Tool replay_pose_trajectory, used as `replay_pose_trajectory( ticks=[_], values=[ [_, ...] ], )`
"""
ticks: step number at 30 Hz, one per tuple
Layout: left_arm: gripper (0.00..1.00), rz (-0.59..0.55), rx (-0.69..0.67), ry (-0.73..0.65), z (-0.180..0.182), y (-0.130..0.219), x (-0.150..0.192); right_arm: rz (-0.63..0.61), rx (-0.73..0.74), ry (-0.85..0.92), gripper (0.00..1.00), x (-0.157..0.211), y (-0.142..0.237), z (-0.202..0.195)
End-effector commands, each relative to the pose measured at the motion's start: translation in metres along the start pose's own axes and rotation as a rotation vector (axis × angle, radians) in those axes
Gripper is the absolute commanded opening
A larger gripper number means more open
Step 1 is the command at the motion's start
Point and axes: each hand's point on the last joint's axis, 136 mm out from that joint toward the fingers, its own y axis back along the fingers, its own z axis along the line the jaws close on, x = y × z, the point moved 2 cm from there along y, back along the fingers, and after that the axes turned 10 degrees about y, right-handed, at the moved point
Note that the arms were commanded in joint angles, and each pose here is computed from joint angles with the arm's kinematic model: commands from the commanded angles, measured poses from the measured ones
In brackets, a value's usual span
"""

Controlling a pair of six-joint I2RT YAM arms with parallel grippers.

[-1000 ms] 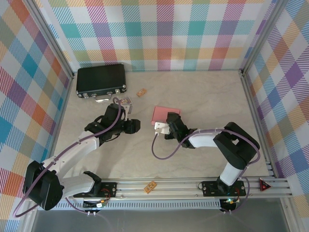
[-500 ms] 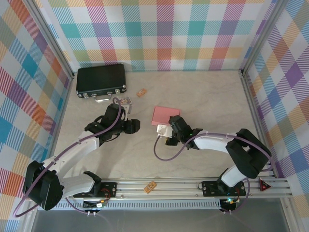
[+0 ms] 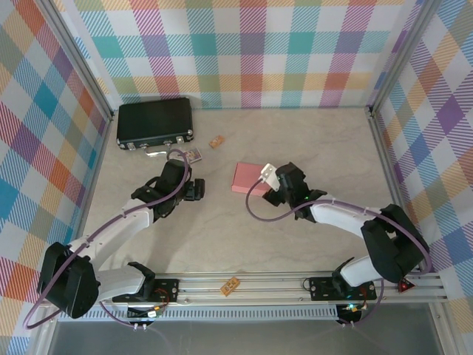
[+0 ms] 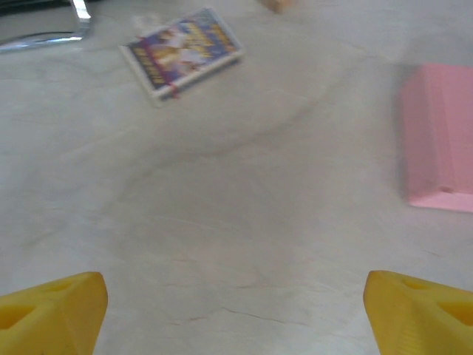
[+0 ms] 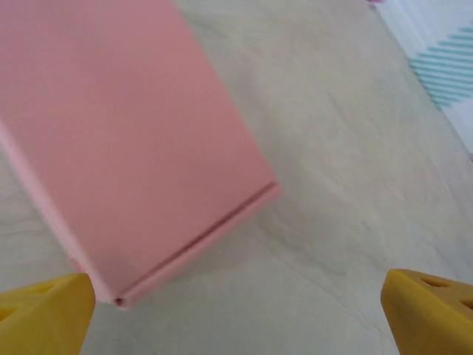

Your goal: Fold the paper box

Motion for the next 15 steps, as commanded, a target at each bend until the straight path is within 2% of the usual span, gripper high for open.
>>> replay_pose_trajectory(
  ticks=[1, 4, 9, 15],
  values=[
    [0.93, -0.066, -0.208, -0.027, 0.038, -0.006, -0.008, 0.008, 0.073, -0.188, 0.99, 0.007, 0.010, -0.029],
    [0.98, -0.111, -0.290, -0.011, 0.055, -0.009, -0.015, 0.033, 0.094, -0.318, 0.99, 0.025, 0.014, -0.045],
    [1.00, -0.163, -0.377, -0.002, 0.077, -0.017, -0.022, 0.086, 0.146, -0.539, 0.99, 0.064, 0.024, -0.070],
    [1.00, -0.190, -0.380, 0.008, 0.092, -0.031, -0.017, 0.068, 0.146, -0.824, 0.99, 0.104, 0.036, -0.085]
  ],
)
